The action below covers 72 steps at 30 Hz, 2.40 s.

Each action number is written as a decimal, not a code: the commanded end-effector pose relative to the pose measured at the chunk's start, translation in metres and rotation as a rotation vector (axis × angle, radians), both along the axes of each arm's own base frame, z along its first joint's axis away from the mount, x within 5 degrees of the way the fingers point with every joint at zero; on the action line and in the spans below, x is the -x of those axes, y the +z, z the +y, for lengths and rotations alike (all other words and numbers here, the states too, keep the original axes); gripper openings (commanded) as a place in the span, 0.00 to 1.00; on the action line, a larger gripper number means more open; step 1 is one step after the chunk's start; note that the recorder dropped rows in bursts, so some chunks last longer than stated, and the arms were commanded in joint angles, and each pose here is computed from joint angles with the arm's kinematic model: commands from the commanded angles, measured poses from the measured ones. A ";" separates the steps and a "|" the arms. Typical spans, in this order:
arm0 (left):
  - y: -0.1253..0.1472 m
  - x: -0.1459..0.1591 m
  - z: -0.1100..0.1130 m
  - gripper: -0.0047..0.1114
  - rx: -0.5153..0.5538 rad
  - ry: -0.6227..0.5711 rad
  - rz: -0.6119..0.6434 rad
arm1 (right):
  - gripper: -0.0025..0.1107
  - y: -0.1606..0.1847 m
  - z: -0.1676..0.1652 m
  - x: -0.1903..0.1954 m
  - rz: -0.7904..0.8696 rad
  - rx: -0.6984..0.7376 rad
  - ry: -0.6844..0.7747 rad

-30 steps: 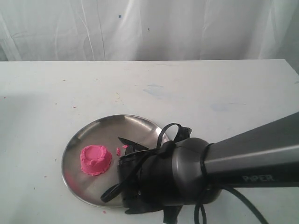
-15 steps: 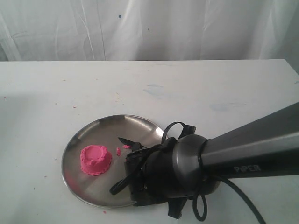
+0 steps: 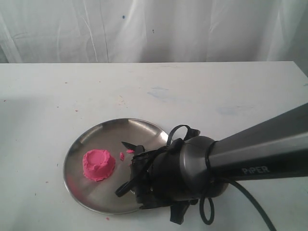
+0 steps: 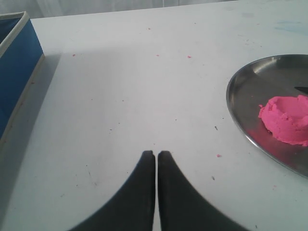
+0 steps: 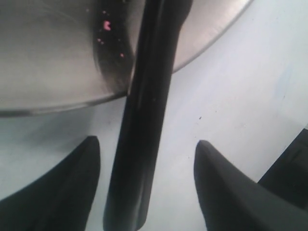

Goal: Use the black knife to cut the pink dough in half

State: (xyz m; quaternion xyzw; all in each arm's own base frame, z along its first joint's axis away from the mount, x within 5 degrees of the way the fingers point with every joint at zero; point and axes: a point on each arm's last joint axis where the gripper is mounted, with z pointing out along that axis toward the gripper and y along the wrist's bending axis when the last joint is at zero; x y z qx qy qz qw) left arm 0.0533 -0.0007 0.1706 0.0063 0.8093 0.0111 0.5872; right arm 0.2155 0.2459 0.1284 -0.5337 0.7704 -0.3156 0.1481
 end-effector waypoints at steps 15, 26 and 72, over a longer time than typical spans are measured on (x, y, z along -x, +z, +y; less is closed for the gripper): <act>0.000 0.000 0.000 0.12 -0.006 -0.002 -0.007 | 0.50 -0.003 -0.008 -0.014 0.003 -0.061 -0.035; 0.000 0.000 0.000 0.12 -0.006 -0.002 -0.007 | 0.28 -0.019 -0.012 -0.020 -0.001 0.012 -0.019; 0.019 -0.004 0.000 0.12 0.246 0.054 -0.214 | 0.02 0.131 -0.119 -0.026 0.805 -1.271 -0.146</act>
